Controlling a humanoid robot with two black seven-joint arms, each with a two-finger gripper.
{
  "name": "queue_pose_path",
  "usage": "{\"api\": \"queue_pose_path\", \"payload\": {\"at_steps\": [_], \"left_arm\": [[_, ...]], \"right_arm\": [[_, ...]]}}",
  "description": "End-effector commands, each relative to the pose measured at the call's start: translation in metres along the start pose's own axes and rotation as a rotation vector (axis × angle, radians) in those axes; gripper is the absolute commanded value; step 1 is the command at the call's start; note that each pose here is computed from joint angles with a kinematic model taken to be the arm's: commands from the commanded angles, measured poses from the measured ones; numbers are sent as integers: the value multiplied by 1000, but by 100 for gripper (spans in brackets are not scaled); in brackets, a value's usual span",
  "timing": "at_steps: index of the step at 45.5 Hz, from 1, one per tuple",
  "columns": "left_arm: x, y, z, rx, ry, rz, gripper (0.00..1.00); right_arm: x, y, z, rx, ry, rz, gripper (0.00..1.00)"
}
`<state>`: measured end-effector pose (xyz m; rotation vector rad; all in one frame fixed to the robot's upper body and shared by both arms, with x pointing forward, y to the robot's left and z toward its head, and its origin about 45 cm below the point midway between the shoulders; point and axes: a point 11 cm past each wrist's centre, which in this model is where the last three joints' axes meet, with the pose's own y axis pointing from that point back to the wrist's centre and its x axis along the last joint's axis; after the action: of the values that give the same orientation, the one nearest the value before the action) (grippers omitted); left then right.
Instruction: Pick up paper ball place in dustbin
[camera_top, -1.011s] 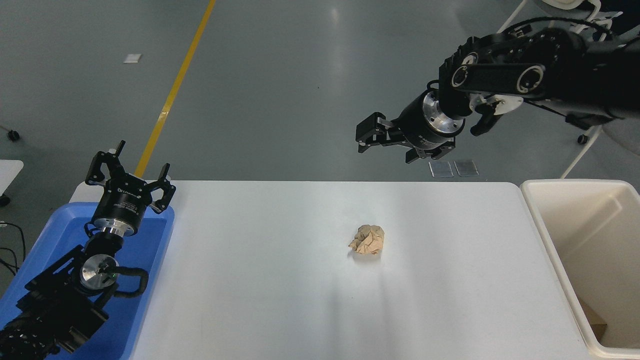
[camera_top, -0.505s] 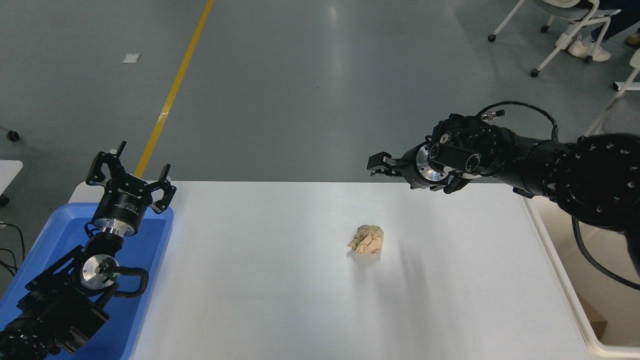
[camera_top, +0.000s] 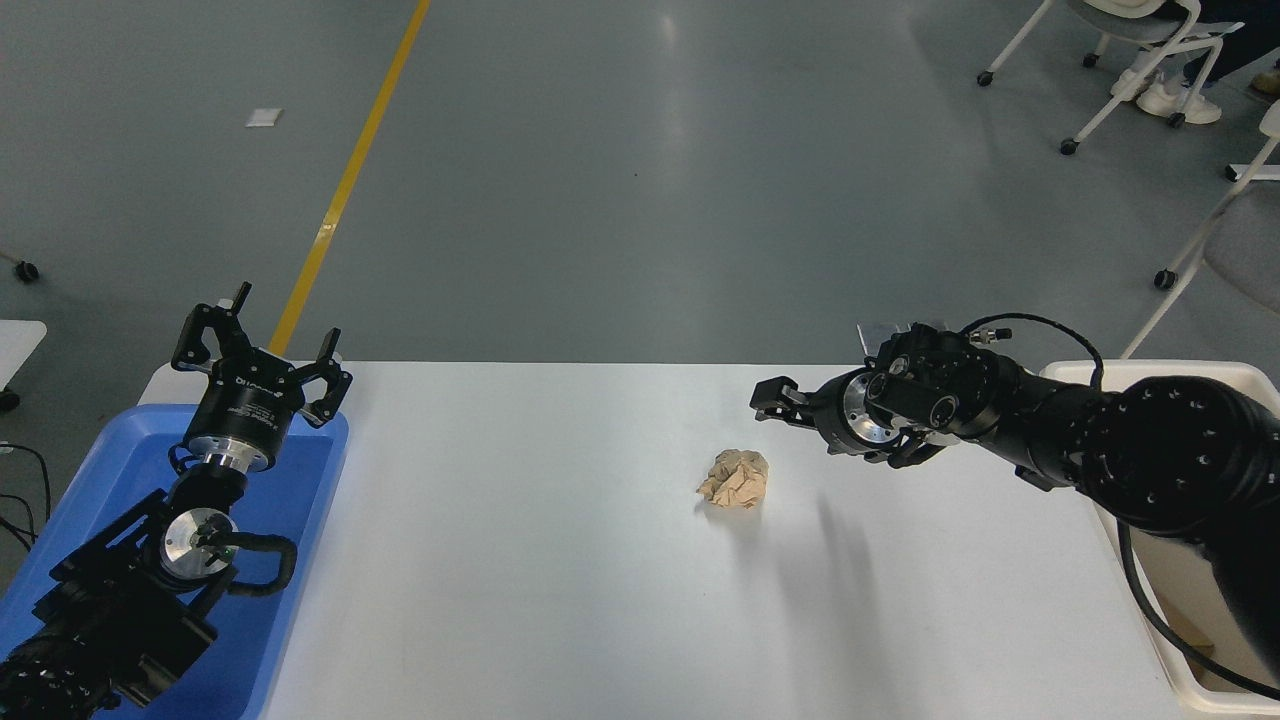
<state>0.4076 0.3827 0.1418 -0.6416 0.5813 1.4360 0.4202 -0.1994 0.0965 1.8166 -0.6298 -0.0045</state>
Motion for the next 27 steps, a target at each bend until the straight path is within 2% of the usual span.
{"api": "queue_pose_path", "payload": {"at_steps": [1,19,27], "left_arm": [[0,0,0,0,0,-1,99],[0,0,0,0,0,-1,99],[0,0,0,0,0,0,99]], "right_arm": [[-18,-8,1,32,-60,-42,100],[-25,-11,-14,161,-130,-54,100],[-32,-17,-5,149,-136,-44,100]]}}
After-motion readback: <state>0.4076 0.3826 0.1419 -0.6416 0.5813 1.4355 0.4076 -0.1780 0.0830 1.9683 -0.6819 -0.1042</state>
